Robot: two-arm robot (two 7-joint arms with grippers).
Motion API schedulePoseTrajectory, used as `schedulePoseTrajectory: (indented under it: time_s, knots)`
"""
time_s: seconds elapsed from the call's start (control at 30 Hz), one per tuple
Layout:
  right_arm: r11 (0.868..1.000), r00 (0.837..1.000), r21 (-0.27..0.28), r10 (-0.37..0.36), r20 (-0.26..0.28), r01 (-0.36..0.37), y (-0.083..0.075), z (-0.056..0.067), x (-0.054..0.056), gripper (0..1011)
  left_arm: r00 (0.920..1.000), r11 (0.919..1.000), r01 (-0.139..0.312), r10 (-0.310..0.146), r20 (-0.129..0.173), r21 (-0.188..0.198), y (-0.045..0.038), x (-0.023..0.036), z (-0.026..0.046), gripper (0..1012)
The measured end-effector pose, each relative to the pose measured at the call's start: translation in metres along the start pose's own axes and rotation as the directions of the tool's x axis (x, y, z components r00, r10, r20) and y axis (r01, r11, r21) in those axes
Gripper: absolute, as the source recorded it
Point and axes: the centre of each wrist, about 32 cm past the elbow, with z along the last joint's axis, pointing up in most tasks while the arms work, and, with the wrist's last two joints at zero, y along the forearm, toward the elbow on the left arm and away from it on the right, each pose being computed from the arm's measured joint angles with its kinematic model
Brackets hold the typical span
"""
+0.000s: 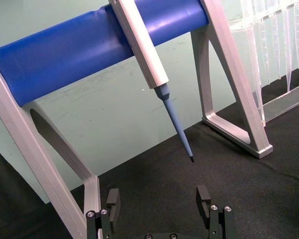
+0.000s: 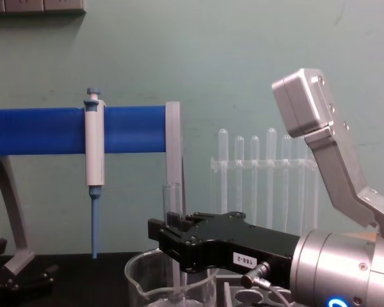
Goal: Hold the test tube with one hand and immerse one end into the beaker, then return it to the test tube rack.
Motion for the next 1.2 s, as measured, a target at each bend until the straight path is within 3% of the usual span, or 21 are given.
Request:
schedulePoseTrajectory:
  time_s: [1.2]
  knots:
    - [1.0,1.0,0.0,0.0,0.0,0.0,0.0,0.0,0.0,224,1.0,1.0,0.0,0.0,0.0,0.0,0.0,0.0,0.0,1000]
